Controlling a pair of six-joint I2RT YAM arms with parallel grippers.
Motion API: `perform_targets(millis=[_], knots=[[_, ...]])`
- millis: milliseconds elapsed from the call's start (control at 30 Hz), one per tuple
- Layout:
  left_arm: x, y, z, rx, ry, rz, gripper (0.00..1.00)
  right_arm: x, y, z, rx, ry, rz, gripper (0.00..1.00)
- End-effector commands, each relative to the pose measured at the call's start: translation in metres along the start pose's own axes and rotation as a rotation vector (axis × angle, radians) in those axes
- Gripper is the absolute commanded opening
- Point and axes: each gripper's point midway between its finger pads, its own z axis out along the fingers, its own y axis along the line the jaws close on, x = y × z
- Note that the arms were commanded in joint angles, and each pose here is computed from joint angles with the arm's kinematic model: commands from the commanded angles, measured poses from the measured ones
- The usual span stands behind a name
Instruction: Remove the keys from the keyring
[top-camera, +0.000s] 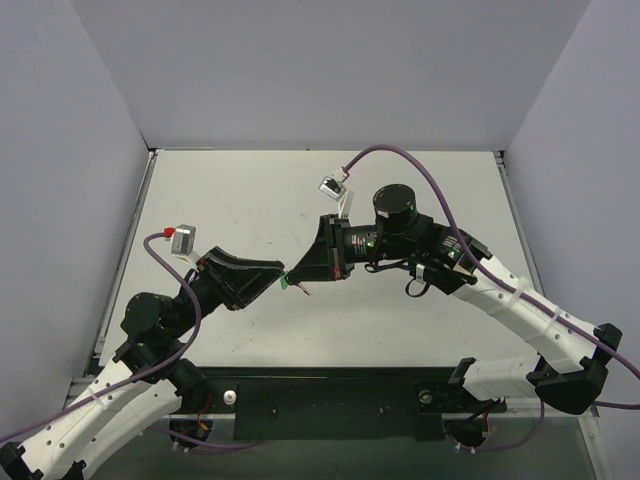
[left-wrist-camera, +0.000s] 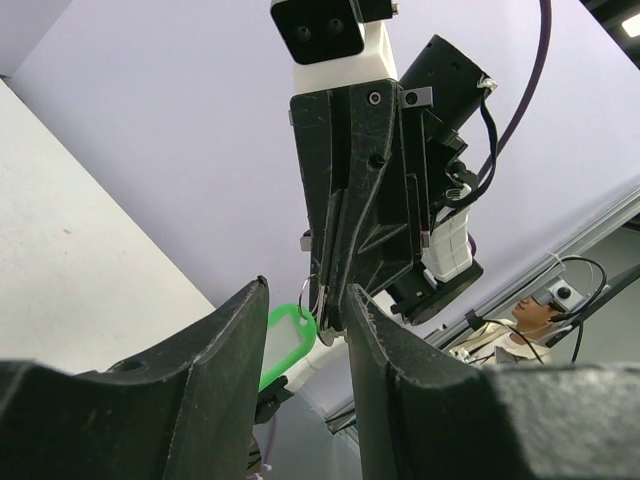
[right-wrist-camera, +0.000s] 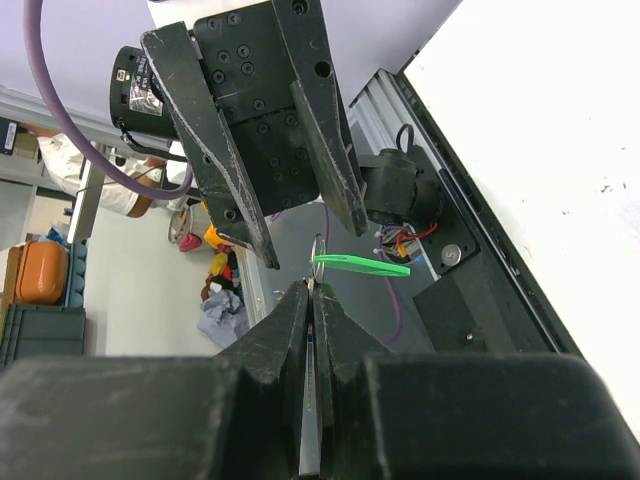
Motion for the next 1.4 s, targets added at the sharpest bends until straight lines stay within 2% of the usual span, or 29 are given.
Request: perform_targets(millis=[0, 167, 233, 267, 367, 533, 833, 967, 1367], knots=[[-0.004, -0.016, 0.0, 0.071, -0.015, 0.001, 0.45, -0.001, 0.008, 0.005, -0.043, -0.004, -0.014, 0.0], [-0.002, -0.016, 0.001, 0.073, -0.007, -0.004, 0.39, -0.001, 0.01, 0.006, -0.049, -0.002, -0.015, 0.0], [-0.002, -0.015, 0.002, 0.071, -0.006, -0.004, 0.22, -0.001, 0.01, 0.006, -0.05, -0.003, -0.015, 0.0], [-0.002, -0.014, 0.002, 0.069, -0.003, -0.005, 0.1, -0.001, 0.01, 0.007, -0.049, 0.0, -0.014, 0.0], [-0.002, -0.016, 0.002, 0.071, 0.0, -0.004, 0.0, 0.0, 0.012, 0.006, -0.053, 0.001, -0.017, 0.0], [0.0, -0.021, 0.003, 0.047, 0.052, 0.037, 0.0, 0.003, 0.013, 0.004, -0.045, 0.019, -0.026, 0.0], [0.023, -0.019, 0.004, -0.043, 0.308, 0.173, 0.0, 0.01, 0.012, -0.002, -0.028, 0.057, -0.042, 0.0], [0.028, -0.026, 0.006, -0.024, 0.397, 0.212, 0.0, 0.01, 0.014, -0.002, -0.03, 0.064, -0.045, 0.0], [0.039, -0.035, 0.01, 0.032, 0.53, 0.25, 0.0, 0.011, 0.014, 0.001, -0.026, 0.084, -0.048, 0.0]])
